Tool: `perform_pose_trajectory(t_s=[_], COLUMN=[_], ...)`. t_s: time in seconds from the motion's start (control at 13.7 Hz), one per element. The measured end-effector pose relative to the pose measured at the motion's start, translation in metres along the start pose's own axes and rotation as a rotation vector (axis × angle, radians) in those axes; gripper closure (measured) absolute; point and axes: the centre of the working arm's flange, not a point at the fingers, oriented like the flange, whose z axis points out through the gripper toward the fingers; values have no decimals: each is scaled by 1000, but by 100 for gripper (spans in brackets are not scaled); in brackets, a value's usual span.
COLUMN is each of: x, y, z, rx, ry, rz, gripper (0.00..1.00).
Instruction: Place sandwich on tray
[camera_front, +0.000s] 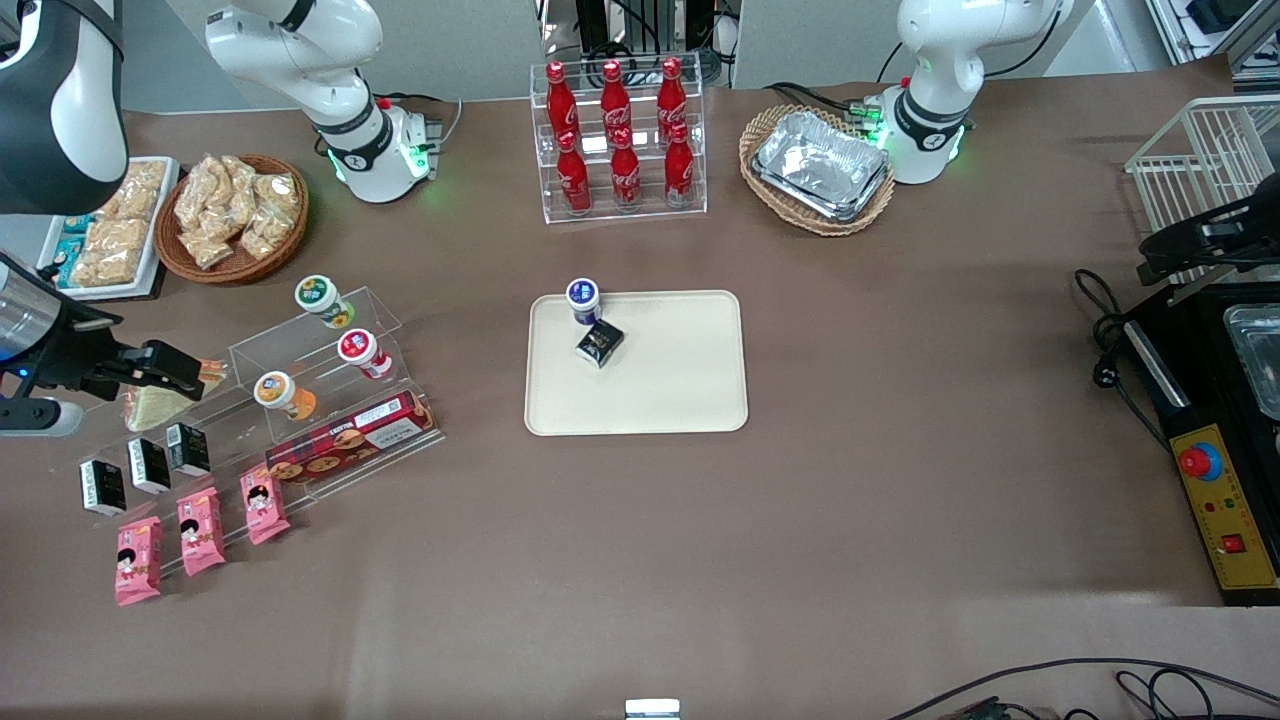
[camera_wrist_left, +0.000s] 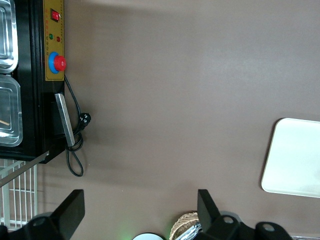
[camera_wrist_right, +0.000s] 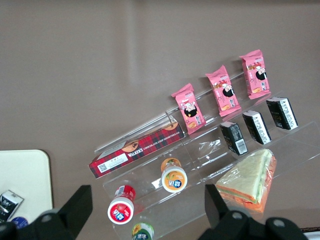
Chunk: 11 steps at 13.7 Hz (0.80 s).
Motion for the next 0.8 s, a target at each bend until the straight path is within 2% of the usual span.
perform_pose_trajectory(t_s=[0.51,0.8], x=[2,1], y=[19,54], z=[-1,0], rx=[-10,-18], ry=[11,9], rz=[28,69], gripper=[0,0])
